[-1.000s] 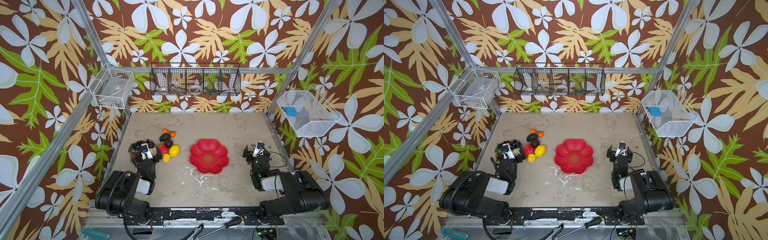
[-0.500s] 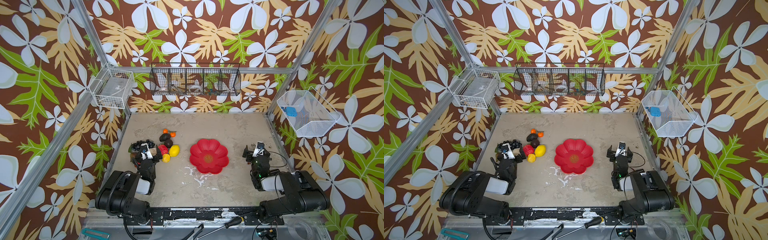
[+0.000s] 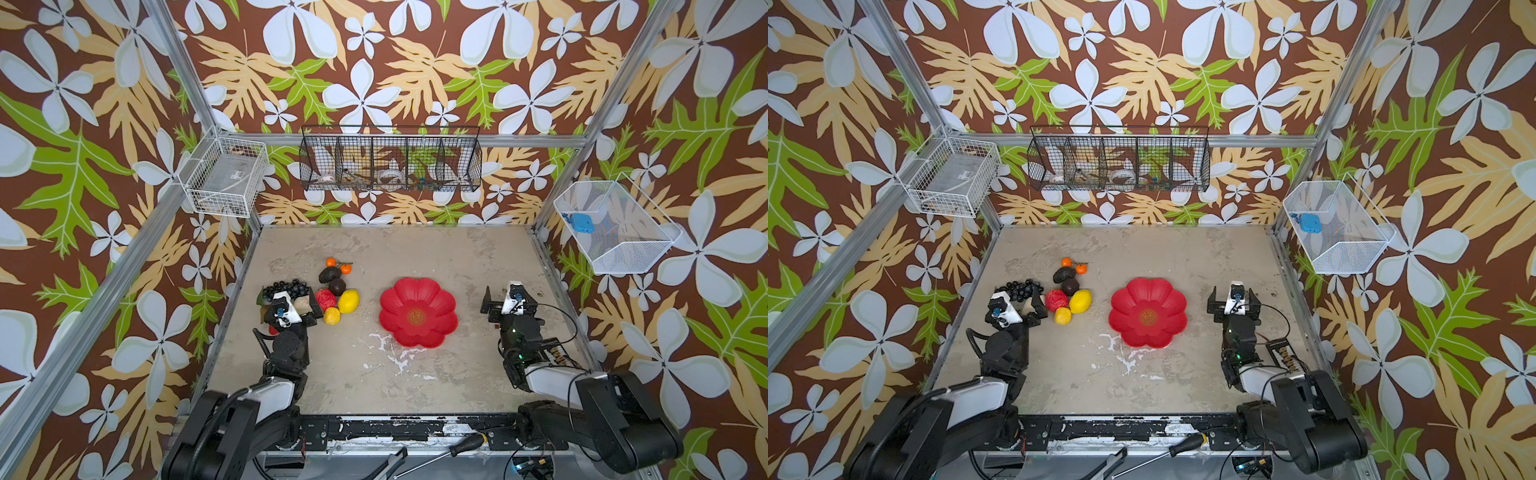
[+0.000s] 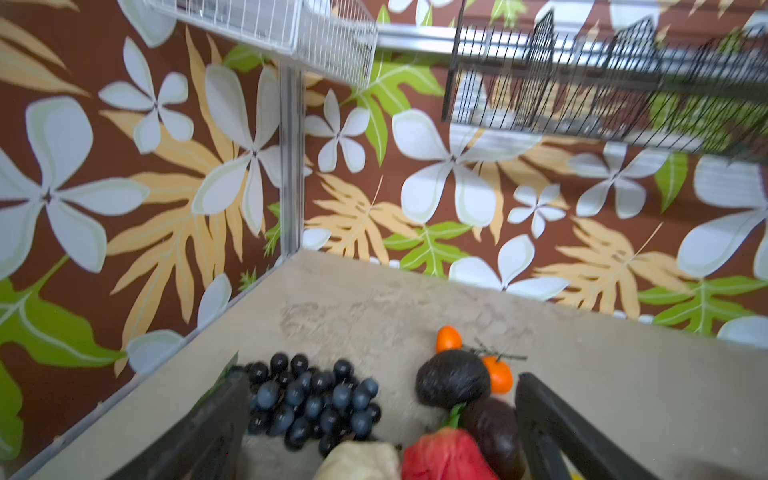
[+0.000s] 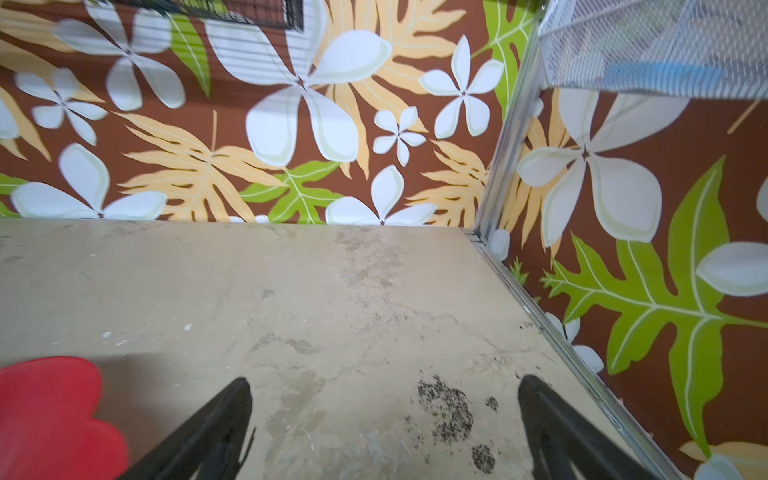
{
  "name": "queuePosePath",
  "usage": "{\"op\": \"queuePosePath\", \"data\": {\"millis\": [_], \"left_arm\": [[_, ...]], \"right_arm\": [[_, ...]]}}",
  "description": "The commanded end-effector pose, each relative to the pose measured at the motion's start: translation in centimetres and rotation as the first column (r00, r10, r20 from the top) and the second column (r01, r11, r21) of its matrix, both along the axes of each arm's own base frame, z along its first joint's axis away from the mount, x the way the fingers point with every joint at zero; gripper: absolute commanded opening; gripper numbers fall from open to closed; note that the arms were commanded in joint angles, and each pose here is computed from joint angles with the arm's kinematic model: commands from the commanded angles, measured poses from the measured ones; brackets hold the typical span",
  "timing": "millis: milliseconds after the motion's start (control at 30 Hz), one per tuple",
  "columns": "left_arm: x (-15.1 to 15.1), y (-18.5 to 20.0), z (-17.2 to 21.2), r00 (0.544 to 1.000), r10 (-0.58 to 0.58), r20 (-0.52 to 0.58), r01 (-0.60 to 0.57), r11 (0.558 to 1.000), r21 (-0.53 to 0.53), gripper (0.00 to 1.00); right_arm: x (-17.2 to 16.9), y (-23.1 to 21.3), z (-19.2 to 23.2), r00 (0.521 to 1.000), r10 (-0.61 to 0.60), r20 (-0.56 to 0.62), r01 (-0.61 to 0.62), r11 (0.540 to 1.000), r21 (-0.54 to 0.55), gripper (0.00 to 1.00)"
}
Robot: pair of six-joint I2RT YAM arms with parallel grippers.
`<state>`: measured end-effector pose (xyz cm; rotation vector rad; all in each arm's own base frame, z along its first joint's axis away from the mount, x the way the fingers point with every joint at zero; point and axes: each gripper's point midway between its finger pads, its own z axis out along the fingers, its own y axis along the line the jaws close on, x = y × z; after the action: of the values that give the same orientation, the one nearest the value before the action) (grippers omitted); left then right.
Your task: Place and organize the fake fruits in the fruit bowl
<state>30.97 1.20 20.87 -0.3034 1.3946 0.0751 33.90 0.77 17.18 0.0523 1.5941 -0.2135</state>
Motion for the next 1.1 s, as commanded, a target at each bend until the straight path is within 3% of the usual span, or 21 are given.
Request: {"op": "queuePosePath", "data": {"millis": [0, 167, 233, 333, 400, 500, 600, 767, 1067], "left_arm": [[-0.1, 0.5, 0.4, 0.999, 0.029, -0.044, -0.033, 0.994, -0.108, 1.00], [-1.1, -1.8, 4.0, 0.997, -0.059, 0.051, 0.071, 0.954, -0.291, 1.00], [-1.0, -2.3, 4.3, 0.994, -0.094, 0.049, 0.106, 0.906, -0.409, 1.00], [-0.5, -2.9, 4.2, 0.992, -0.123, -0.043, 0.078, 0.826, -0.558, 1.00], [-0.5, -3.6, 3.7, 0.978, -0.159, -0.135, 0.048, 0.801, -0.596, 1.00], [-1.1, -4.3, 2.2, 0.950, -0.206, -0.235, 0.022, 0.795, -0.606, 1.00], [-2.3, -4.8, 0.3, 0.929, -0.264, -0.258, 0.063, 0.802, -0.594, 1.00], [-3.0, -6.2, -1.8, 0.896, -0.353, -0.268, 0.122, 0.778, -0.616, 1.00], [-2.0, -4.3, -5.8, 0.829, -0.196, -0.524, -0.099, 0.870, -0.482, 1.00]], "right_arm": [[-0.8, 0.3, 1.4, 1.000, 0.003, 0.016, -0.003, 1.000, -0.010, 1.00], [-1.4, 3.2, 6.6, 0.978, 0.181, 0.103, -0.190, 0.978, 0.088, 1.00], [-2.0, 4.0, 8.9, 0.962, 0.231, 0.147, -0.251, 0.958, 0.138, 1.00], [-2.9, 3.6, 11.5, 0.960, 0.216, 0.178, -0.257, 0.932, 0.257, 0.99], [-3.2, 3.7, 12.7, 0.964, 0.223, 0.146, -0.258, 0.919, 0.298, 1.00], [-3.6, 3.9, 12.9, 0.970, 0.240, 0.044, -0.241, 0.915, 0.323, 1.00], [-4.0, 1.8, 10.2, 0.992, 0.111, -0.064, -0.067, 0.876, 0.478, 0.99], [-4.6, 3.5, 7.9, 0.974, 0.213, -0.075, -0.146, 0.848, 0.509, 1.00], [-5.0, 5.7, 5.0, 0.925, 0.339, -0.170, -0.211, 0.833, 0.511, 0.99]]}}
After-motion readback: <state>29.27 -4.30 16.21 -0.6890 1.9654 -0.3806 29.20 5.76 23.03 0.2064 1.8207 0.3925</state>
